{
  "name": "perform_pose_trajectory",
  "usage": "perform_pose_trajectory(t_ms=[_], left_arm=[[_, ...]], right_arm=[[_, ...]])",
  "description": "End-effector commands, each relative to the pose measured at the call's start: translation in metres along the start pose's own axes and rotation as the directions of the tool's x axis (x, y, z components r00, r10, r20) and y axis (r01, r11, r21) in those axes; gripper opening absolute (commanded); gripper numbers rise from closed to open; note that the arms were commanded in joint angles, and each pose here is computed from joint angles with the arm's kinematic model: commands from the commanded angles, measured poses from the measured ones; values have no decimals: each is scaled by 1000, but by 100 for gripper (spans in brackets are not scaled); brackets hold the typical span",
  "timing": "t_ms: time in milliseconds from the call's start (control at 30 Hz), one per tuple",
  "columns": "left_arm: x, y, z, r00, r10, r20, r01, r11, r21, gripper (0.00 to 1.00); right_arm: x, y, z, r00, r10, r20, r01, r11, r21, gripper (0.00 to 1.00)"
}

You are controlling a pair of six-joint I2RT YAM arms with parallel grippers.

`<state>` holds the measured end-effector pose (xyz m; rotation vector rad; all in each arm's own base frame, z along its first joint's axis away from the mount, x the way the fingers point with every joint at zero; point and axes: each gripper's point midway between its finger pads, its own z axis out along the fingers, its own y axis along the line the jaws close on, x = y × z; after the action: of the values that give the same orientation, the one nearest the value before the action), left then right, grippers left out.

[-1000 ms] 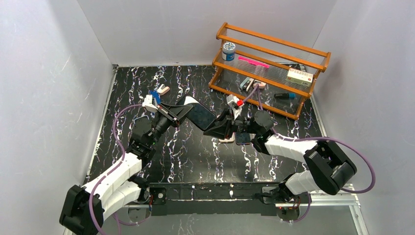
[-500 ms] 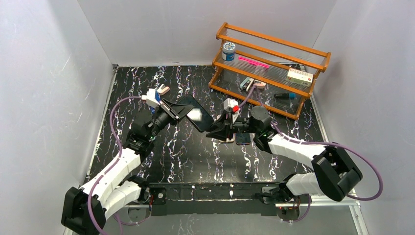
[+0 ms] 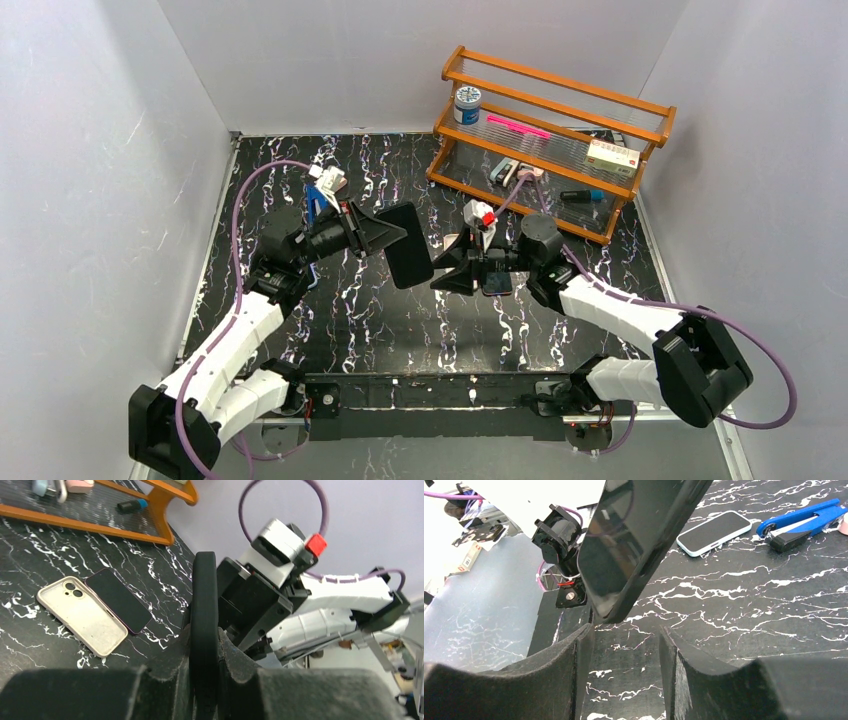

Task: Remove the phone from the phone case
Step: Remove the phone case from the phone.

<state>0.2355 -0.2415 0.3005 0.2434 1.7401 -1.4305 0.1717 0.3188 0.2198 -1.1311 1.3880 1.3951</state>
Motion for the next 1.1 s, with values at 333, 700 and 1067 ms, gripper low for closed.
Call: perform_pose_trajectory(t_ms=[333,700,1067], left_arm=[[-6,-47,-7,981,187,-41,-175,963,203,0],[-11,-48,0,997,24,-72,-10,983,183,0],[-5,-52,-2,991,-74,-112,94,978,185,0]], right_arm=[[-24,27,15,999,-53,1,53,983,-177,43],[-21,42,18,968,-250,38,250,929,-273,1],[-45,17,31,903,-426,50,427,882,-197,1]])
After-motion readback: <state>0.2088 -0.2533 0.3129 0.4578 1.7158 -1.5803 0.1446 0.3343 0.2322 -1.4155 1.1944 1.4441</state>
